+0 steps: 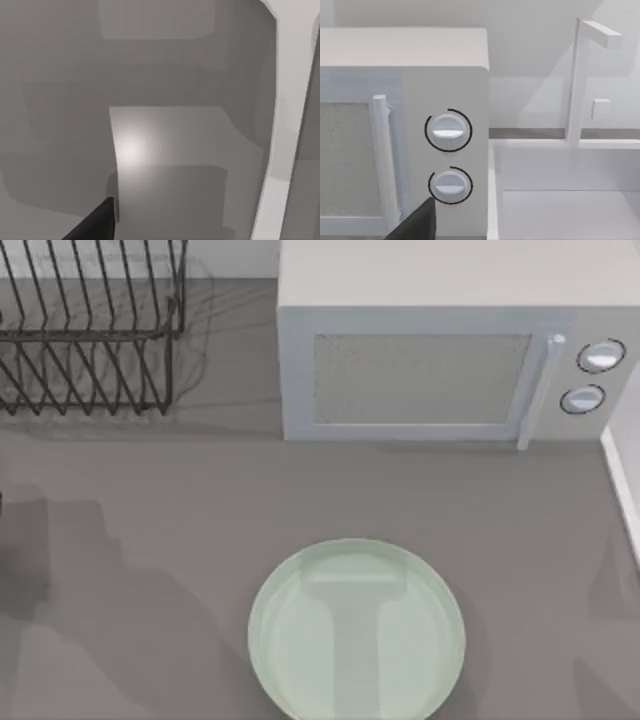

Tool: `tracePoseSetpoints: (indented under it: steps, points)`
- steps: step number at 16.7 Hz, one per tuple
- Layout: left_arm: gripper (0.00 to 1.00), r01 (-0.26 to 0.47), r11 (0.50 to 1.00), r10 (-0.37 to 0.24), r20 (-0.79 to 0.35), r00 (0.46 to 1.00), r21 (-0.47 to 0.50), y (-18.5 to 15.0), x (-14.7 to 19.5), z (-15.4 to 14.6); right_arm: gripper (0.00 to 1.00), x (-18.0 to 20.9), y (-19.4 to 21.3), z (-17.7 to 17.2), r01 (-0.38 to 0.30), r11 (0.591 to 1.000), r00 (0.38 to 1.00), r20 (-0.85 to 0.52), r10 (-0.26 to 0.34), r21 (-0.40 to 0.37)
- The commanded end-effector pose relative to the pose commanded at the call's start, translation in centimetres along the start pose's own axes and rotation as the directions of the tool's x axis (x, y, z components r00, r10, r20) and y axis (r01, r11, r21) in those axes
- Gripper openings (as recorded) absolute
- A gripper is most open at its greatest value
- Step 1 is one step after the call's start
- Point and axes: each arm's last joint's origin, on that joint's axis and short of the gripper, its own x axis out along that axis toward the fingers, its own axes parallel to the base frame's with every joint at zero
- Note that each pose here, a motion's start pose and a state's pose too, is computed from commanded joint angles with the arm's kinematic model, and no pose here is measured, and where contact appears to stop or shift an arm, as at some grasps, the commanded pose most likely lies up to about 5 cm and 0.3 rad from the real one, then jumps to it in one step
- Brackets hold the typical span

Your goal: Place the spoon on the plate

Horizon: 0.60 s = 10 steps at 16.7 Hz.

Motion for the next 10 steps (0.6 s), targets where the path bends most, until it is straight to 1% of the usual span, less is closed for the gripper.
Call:
tracePoseSetpoints:
  steps: [1, 10]
  points:
    - [1.0, 0.0, 1.0, 0.0, 0.0, 1.0, 0.0, 0.0, 0.0, 0.0, 1.0, 0.0, 0.0, 0.0, 0.0, 1.0, 1.0, 0.0, 0.0, 0.0]
    - [0.32, 0.0, 1.0, 0.0, 0.0, 1.0, 0.0, 0.0, 0.0, 0.0, 1.0, 0.0, 0.0, 0.0, 0.0, 1.0, 1.0, 0.0, 0.0, 0.0]
